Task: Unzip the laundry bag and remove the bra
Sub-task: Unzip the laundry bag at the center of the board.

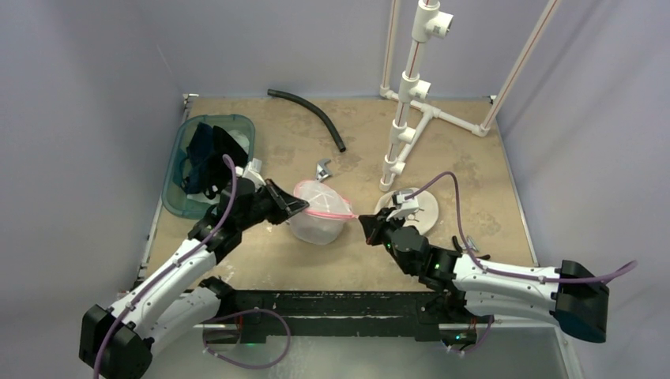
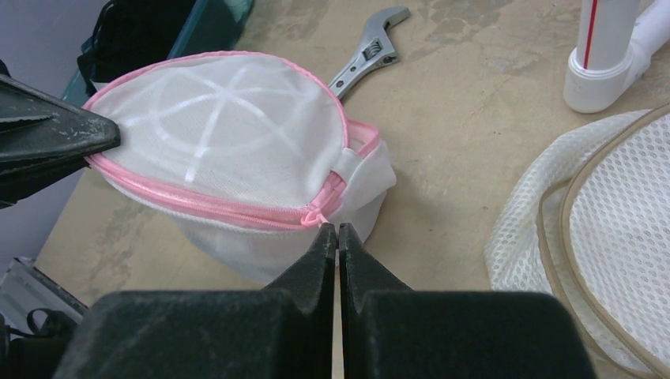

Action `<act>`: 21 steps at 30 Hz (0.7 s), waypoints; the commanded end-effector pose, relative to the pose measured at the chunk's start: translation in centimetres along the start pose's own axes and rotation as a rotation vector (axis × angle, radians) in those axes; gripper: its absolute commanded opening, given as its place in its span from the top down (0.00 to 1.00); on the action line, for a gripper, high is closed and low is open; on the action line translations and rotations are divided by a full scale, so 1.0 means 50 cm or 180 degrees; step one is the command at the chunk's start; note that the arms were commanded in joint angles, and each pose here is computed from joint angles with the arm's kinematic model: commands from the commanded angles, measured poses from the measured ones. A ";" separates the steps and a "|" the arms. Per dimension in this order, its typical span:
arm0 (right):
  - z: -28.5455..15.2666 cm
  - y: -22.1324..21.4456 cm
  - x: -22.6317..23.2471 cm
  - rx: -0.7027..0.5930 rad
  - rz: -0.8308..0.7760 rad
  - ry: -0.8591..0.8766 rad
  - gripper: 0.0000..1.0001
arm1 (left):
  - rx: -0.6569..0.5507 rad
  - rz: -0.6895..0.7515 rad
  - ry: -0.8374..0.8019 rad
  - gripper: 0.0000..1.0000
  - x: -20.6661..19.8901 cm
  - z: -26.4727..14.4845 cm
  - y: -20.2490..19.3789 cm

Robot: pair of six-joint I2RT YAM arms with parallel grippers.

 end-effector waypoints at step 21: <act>-0.003 0.019 0.009 -0.0044 -0.0117 0.0066 1.00 | -0.0362 -0.0280 -0.0312 0.21 -0.124 -0.061 -0.025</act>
Point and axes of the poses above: each gripper's point midway between its finger pads, its own z axis out along the fingers, its own x axis along the line the jaws close on, y = z × x, the point moved 7 cm from there along -z, back along the fingers, and after that the axes turned 5 degrees about z, right-handed, at the moved point
